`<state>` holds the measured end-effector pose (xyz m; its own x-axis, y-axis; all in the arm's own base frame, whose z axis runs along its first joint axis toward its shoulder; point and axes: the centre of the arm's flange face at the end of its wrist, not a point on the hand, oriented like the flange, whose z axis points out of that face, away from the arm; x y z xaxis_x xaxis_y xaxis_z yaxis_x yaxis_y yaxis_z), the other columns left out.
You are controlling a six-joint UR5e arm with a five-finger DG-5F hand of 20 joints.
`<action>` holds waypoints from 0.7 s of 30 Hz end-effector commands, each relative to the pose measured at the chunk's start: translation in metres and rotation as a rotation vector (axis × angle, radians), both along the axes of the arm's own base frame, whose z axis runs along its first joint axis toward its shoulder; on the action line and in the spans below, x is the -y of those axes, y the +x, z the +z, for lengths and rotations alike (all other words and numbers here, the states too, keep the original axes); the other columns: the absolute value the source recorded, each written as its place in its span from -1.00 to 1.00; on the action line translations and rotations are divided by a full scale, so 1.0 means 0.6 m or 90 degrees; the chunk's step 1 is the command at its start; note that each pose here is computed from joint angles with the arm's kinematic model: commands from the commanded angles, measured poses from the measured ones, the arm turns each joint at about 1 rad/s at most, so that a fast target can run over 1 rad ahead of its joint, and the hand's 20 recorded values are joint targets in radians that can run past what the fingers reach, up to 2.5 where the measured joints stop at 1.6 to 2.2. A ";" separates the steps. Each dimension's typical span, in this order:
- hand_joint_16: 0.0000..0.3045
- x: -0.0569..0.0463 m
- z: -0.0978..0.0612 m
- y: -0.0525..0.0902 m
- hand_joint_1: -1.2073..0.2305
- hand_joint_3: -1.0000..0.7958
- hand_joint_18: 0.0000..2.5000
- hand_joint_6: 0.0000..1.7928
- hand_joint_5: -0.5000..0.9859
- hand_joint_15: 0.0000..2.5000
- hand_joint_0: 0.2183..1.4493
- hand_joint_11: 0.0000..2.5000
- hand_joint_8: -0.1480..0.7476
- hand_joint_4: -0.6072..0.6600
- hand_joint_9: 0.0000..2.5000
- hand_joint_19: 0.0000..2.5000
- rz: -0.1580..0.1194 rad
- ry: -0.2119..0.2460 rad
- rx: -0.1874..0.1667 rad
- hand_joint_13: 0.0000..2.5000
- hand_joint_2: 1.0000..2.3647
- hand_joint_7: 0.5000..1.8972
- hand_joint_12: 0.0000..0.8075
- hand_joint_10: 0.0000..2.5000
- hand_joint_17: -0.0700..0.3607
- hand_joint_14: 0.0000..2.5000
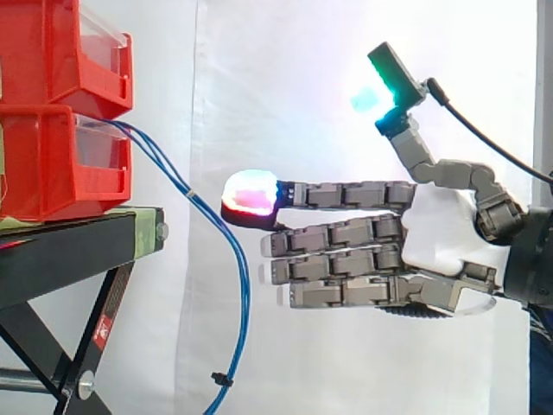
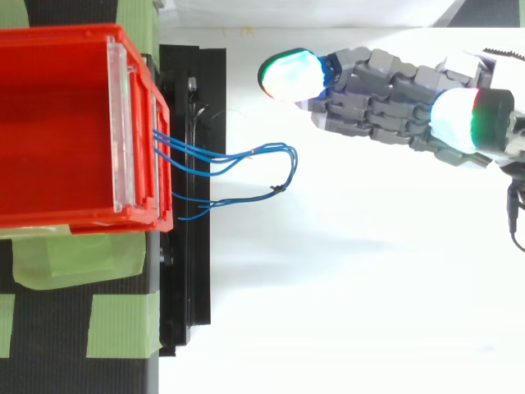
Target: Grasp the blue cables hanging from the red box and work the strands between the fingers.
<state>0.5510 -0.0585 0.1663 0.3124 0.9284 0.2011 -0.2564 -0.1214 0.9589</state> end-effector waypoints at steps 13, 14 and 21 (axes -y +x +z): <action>-0.41 -0.026 -0.083 0.103 0.15 -1.00 -1.00 -0.99 -0.97 -0.86 -0.43 -1.00 0.07 0.17 -1.00 -0.96 -0.001 0.025 -0.010 -1.00 -1.00 -0.78 0.04 -1.00 0.26 -1.00; -0.41 -0.027 -0.081 0.105 0.15 -1.00 -1.00 -0.99 -0.97 -0.86 -0.43 -1.00 0.07 0.17 -1.00 -0.96 -0.001 0.025 -0.009 -1.00 -1.00 -0.78 0.04 -1.00 0.26 -1.00; -0.42 -0.028 -0.080 0.107 0.15 -1.00 -1.00 -0.99 -0.97 -0.86 -0.42 -1.00 0.08 0.17 -1.00 -0.96 0.002 0.027 -0.012 -1.00 -1.00 -0.77 0.04 -1.00 0.25 -1.00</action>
<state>0.6151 -0.0415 0.1188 0.3143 0.9205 0.2323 -0.2412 -0.1592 0.9573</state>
